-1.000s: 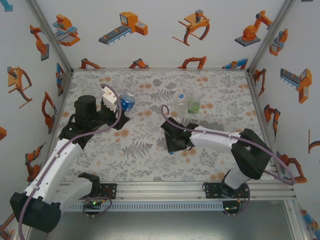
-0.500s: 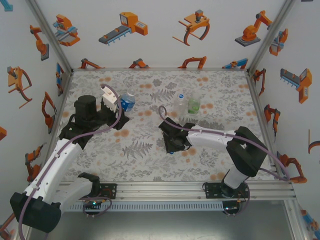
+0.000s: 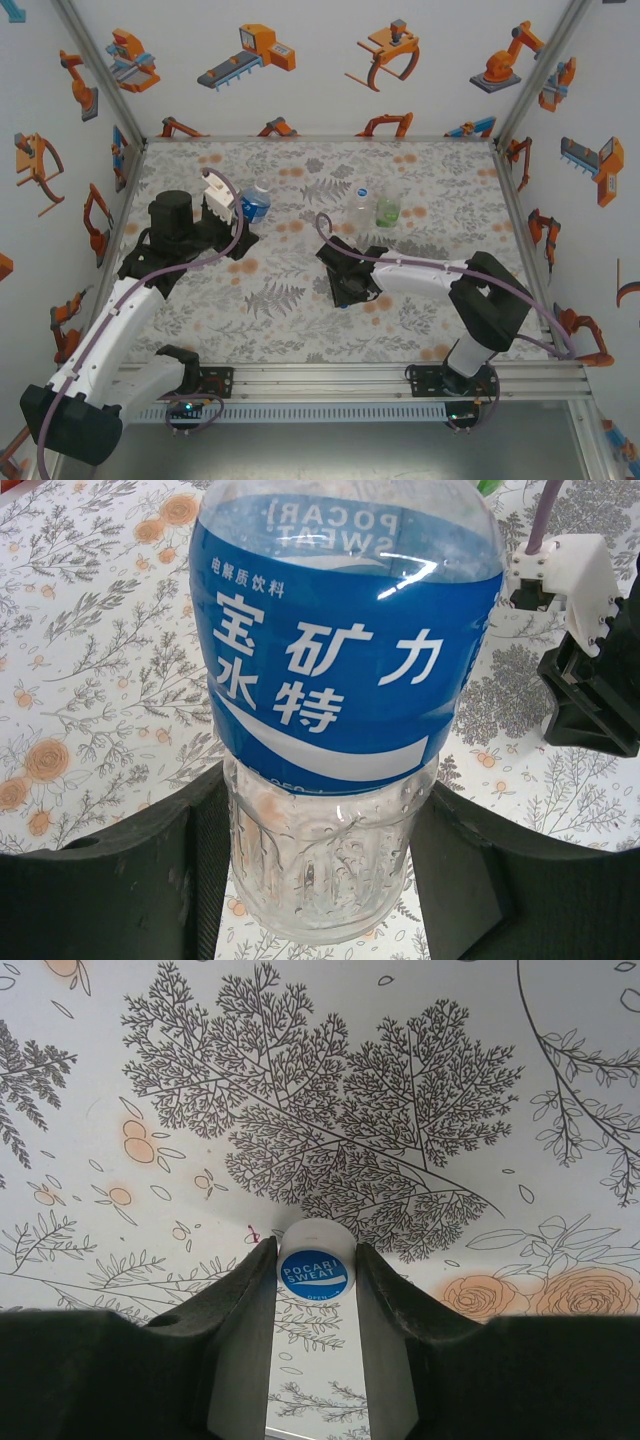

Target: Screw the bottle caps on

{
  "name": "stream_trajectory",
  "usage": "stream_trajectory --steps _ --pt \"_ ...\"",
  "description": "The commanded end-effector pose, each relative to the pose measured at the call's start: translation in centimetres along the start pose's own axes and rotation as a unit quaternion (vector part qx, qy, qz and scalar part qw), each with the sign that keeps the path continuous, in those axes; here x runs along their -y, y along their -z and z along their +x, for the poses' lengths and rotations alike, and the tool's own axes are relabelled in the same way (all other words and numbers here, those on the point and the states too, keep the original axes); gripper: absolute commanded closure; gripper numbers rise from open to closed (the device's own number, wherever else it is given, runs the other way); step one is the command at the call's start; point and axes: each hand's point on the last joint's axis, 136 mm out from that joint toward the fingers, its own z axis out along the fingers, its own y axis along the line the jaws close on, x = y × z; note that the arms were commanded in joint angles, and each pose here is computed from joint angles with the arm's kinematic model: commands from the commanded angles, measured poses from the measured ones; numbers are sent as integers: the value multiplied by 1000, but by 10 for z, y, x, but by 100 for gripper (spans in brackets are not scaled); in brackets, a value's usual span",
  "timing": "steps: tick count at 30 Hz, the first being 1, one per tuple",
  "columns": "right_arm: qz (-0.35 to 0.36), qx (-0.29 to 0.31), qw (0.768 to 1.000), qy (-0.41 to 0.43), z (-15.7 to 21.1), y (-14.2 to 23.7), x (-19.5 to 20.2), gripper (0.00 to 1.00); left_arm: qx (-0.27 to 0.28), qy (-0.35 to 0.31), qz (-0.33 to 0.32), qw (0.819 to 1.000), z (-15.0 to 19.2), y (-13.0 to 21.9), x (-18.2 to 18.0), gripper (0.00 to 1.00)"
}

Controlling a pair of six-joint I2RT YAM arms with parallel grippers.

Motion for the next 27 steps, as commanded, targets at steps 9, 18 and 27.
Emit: stream_trajectory --steps 9,18,27 --pt "-49 82 995 1 -40 56 -7 70 -7 -23 67 997 -3 -10 22 100" --pt "-178 216 960 27 -93 160 -12 72 -45 -76 189 978 12 -20 76 100" --pt "-314 378 855 166 -105 285 -52 76 -3 -177 274 945 12 7 119 100"
